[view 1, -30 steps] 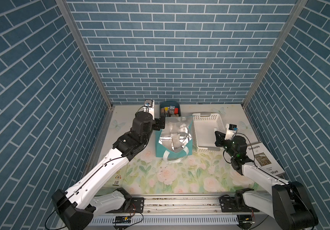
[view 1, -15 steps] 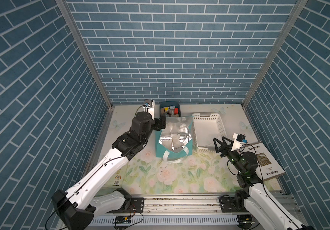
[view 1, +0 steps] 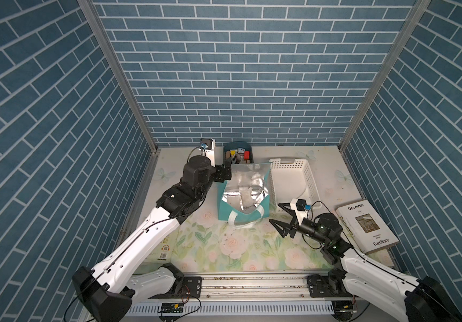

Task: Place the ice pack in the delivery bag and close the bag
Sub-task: Adjust the delivery bag at the center of the board.

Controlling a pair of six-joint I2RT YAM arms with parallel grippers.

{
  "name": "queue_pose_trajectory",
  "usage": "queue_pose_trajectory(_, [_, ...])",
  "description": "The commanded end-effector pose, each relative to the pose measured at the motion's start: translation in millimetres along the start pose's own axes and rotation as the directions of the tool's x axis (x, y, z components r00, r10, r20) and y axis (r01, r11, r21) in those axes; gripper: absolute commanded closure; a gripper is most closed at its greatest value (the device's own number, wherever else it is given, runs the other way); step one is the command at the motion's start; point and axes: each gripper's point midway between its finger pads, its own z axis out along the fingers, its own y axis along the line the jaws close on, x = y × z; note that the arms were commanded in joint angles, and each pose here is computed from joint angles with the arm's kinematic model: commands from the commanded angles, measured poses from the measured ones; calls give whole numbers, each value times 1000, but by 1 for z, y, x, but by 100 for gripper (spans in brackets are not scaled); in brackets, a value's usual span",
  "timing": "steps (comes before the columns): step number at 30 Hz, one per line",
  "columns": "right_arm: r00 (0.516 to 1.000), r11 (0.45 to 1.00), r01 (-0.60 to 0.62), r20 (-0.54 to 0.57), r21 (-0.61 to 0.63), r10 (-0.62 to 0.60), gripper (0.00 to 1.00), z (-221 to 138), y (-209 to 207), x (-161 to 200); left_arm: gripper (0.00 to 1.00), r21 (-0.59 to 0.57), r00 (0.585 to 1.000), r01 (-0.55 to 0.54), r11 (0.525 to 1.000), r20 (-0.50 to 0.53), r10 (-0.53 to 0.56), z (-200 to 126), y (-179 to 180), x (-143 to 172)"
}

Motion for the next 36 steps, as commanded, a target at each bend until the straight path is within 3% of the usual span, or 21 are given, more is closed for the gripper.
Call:
queue_pose_trajectory(1, [986,989,149,77,-4,-149,8,15,-3,-31,5,3,1000,1,1000,-12,-1,1,0,0])
queue_pose_trajectory(7, [988,987,153,39,-49,-151,11,44,-11,-31,4,18,999,-12,1000,-38,12,6,-3,7])
queue_pose_trajectory(13, [988,984,151,46,-98,-147,23,57,-10,-29,5,43,994,-27,999,-106,31,14,-10,20])
queue_pose_trajectory(17, [992,981,123,13,-150,-123,49,64,-6,-23,5,52,989,-39,998,-137,46,18,-12,29])
queue_pose_trajectory(21, [995,984,98,-18,-147,-102,98,67,-8,-18,5,54,986,-40,998,-161,48,19,-13,31])
queue_pose_trajectory(23, [996,987,91,-8,-130,-92,100,65,-10,-19,6,51,985,-39,998,-164,47,16,-12,31])
queue_pose_trajectory(30, [999,994,36,13,103,-38,100,53,-43,-23,6,66,992,7,998,-123,1,-17,-3,28])
queue_pose_trajectory(36, [998,961,-56,18,272,54,100,42,-70,-17,6,204,978,196,959,-112,-176,-49,-8,76])
